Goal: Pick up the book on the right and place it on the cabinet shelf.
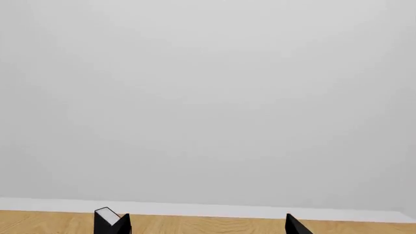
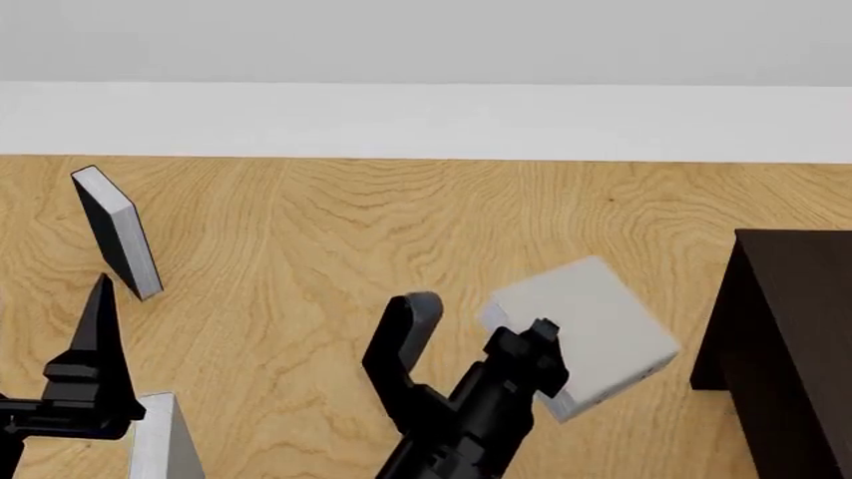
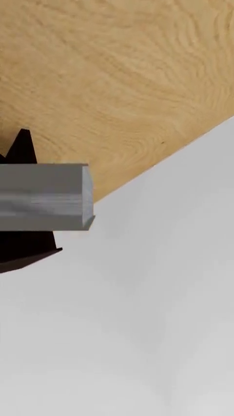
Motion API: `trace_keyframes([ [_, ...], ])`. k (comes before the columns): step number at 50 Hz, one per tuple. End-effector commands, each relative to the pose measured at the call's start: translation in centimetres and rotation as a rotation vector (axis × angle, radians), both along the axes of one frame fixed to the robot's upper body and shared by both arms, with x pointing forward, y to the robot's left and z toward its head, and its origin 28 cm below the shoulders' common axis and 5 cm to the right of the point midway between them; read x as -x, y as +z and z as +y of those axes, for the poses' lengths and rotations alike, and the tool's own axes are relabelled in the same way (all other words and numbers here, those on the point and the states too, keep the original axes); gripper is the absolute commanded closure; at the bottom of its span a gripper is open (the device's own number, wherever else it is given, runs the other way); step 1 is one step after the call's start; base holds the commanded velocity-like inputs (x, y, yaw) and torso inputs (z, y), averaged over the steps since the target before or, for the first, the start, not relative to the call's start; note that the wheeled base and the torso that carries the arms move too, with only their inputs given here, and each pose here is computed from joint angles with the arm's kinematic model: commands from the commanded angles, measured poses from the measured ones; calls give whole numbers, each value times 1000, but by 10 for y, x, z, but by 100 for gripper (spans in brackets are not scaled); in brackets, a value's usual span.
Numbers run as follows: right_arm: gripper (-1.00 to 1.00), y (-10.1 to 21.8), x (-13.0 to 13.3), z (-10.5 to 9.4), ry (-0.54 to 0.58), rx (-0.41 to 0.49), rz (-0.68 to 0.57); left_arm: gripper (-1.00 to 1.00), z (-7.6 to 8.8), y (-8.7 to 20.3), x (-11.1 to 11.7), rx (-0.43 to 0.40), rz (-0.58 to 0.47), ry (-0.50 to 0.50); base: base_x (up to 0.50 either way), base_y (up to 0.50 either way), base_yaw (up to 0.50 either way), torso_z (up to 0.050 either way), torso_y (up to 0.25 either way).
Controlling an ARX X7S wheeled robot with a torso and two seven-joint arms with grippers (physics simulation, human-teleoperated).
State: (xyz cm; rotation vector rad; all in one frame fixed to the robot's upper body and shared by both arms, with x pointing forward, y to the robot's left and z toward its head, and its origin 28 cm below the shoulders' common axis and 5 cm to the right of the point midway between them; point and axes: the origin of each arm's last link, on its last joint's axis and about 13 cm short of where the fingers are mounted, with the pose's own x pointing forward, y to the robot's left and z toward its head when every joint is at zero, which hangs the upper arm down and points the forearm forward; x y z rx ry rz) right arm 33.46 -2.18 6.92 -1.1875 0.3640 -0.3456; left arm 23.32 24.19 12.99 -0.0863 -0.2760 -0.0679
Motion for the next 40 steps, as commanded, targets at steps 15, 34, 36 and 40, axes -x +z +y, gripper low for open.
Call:
trace_keyframes([
  [15,100,-9,-11,-26,-63,106,-67,-100,0,1,0,3,-3,-4,0,0,0,0,2],
  [34,100,-17,-8,-36,-103,136,-30,-100,0,1,0,0,-2,-7,0,0,0,1,1],
  [36,100,-18,-8,-37,-107,137,-28,-100,0,1,0,1,-3,-6,0,0,0,0,0],
  [40,100,-19,-8,-39,-115,136,-24,-100,0,2,1,3,-3,-5,0,0,0,0,3],
])
